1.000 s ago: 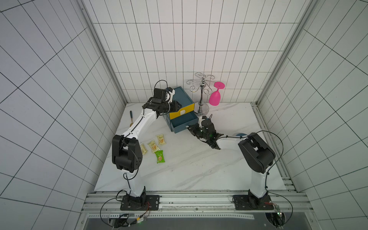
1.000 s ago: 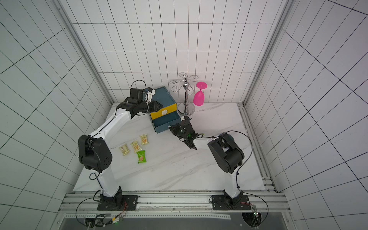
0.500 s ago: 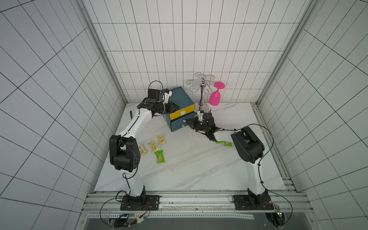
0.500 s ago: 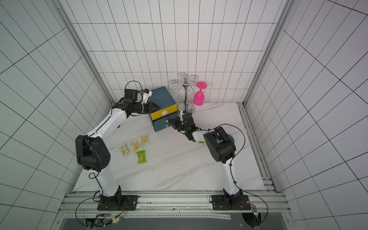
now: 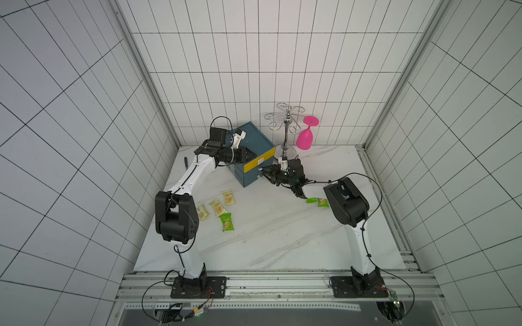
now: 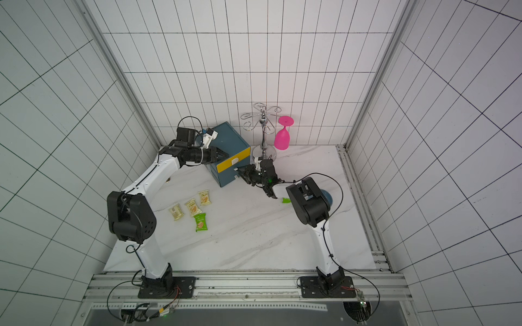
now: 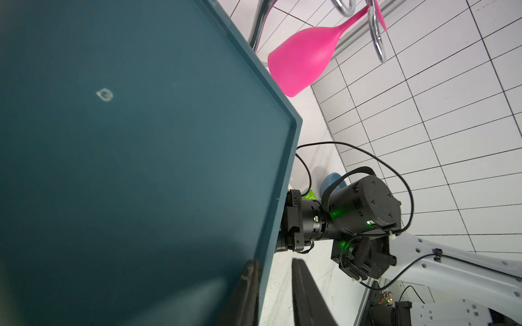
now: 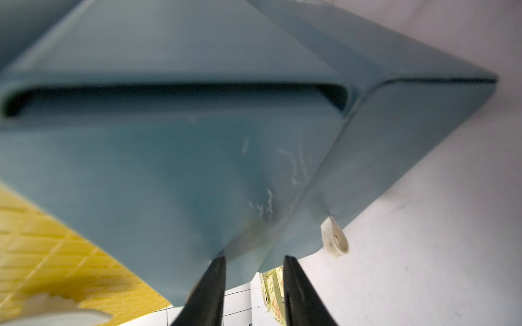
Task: Take the cookies out of the drawer
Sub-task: Close the drawer in the storage box.
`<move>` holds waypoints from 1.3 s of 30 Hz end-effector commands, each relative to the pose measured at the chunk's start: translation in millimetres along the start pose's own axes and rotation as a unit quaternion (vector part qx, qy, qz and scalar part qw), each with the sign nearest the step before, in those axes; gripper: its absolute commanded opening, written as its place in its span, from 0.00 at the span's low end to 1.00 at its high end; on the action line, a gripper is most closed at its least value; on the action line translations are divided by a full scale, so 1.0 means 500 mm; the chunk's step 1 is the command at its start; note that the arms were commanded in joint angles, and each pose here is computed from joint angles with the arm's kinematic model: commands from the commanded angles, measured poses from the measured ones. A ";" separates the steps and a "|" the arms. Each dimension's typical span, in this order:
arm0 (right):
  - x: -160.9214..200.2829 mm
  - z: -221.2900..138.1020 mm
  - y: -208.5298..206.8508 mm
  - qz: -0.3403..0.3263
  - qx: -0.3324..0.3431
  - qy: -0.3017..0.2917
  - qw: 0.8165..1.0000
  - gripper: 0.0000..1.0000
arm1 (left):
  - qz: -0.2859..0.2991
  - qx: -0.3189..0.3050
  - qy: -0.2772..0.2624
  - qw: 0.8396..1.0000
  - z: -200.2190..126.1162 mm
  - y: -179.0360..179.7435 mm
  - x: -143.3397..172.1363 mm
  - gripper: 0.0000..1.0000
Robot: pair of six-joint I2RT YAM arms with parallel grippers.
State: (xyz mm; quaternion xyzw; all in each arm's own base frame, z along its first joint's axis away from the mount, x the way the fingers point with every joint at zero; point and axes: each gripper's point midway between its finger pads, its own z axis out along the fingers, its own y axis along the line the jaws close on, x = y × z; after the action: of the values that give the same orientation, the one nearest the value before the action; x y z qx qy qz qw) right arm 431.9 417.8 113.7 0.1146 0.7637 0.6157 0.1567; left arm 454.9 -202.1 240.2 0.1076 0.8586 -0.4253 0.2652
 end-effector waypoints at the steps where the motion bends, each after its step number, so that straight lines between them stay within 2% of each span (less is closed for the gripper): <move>1: 0.015 -0.023 0.033 -0.007 -0.023 -0.002 1.000 0.43 | -0.173 -0.099 0.157 0.967 0.032 0.150 0.206 0.26; 7: 0.034 -0.021 -0.015 0.015 -0.014 -0.002 1.000 0.47 | -0.186 -0.109 0.132 0.968 0.011 0.169 0.174 0.34; 10: 0.033 -0.008 -0.024 0.017 -0.011 0.003 1.000 0.50 | -0.187 -0.113 0.126 0.968 0.007 0.175 0.157 0.44; 16: 0.021 0.015 -0.020 0.018 -0.015 0.005 1.000 0.51 | -0.188 -0.110 0.105 0.970 -0.004 0.173 0.115 0.53; 24: 0.009 0.035 0.040 0.004 -0.037 0.019 0.999 0.52 | -0.198 -0.087 0.095 0.972 -0.016 0.158 0.087 0.57; 34: 0.042 0.022 0.026 0.024 -0.014 0.043 0.999 0.52 | -0.221 -0.018 0.052 0.974 -0.048 0.117 0.018 0.59; 39: 0.062 0.010 0.019 0.027 -0.012 0.049 0.998 0.52 | -0.214 0.018 0.006 0.977 -0.083 0.079 -0.040 0.61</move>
State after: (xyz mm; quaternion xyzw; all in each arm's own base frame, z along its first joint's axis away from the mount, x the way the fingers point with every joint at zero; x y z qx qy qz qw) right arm 418.6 432.2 100.1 0.1233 0.7677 0.6196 0.1072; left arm 470.5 -157.3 267.5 -0.0124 0.8466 -0.4941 0.1974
